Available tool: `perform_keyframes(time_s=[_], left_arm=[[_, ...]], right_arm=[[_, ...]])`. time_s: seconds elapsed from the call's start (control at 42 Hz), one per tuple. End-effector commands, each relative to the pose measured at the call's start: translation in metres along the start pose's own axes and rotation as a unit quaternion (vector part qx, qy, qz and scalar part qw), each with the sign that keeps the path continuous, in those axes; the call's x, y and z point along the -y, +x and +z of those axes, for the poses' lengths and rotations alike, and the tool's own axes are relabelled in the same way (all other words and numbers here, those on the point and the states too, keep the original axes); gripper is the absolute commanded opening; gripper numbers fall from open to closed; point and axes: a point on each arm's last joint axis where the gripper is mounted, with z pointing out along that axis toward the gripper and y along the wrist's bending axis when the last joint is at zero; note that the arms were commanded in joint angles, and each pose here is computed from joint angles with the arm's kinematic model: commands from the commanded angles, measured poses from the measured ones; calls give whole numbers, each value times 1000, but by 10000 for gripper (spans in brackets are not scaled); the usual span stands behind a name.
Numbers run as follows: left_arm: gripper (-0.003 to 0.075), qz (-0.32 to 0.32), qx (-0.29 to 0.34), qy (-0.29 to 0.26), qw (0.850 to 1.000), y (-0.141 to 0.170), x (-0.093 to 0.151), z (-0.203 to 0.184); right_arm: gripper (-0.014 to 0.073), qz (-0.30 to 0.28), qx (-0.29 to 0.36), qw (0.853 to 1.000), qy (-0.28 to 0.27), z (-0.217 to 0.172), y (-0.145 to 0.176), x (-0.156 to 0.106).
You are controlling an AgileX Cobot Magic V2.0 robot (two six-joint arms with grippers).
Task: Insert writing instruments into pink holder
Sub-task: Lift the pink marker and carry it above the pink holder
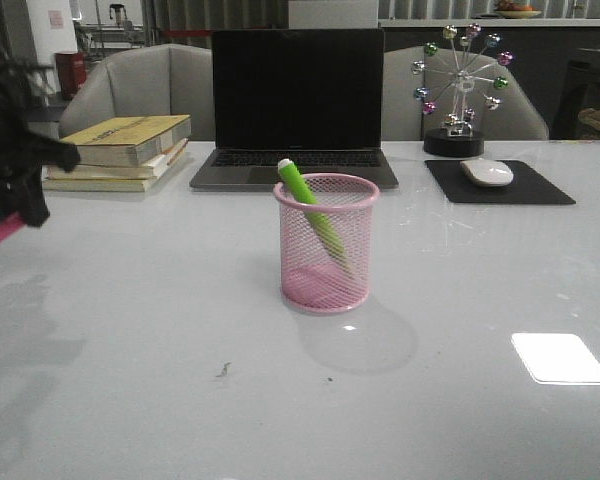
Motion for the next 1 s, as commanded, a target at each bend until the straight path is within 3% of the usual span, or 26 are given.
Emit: perform_keyframes(time_s=[0.0, 0.167, 0.262, 0.405, 0.644, 0.739, 0.977], left_arm=[[91, 13, 133, 21, 991, -13, 15, -70], [91, 29, 264, 38, 963, 6, 40, -132], [91, 46, 342, 55, 937, 21, 59, -158], [91, 59, 459, 102, 881, 41, 93, -181], [91, 79, 579, 176, 792, 58, 157, -171], [91, 82, 606, 193, 767, 58, 179, -157], [91, 64, 693, 220, 684, 66, 219, -118]], right_arm=[[520, -8, 47, 999, 3, -5, -13, 0], [520, -8, 47, 999, 3, -5, -13, 0], [520, -8, 47, 999, 3, -5, -13, 0], [520, -8, 47, 999, 3, -5, -13, 0], [520, -8, 47, 999, 3, -5, -13, 0], [520, -8, 47, 999, 3, -5, -13, 0], [520, -8, 47, 999, 3, -5, -13, 0]])
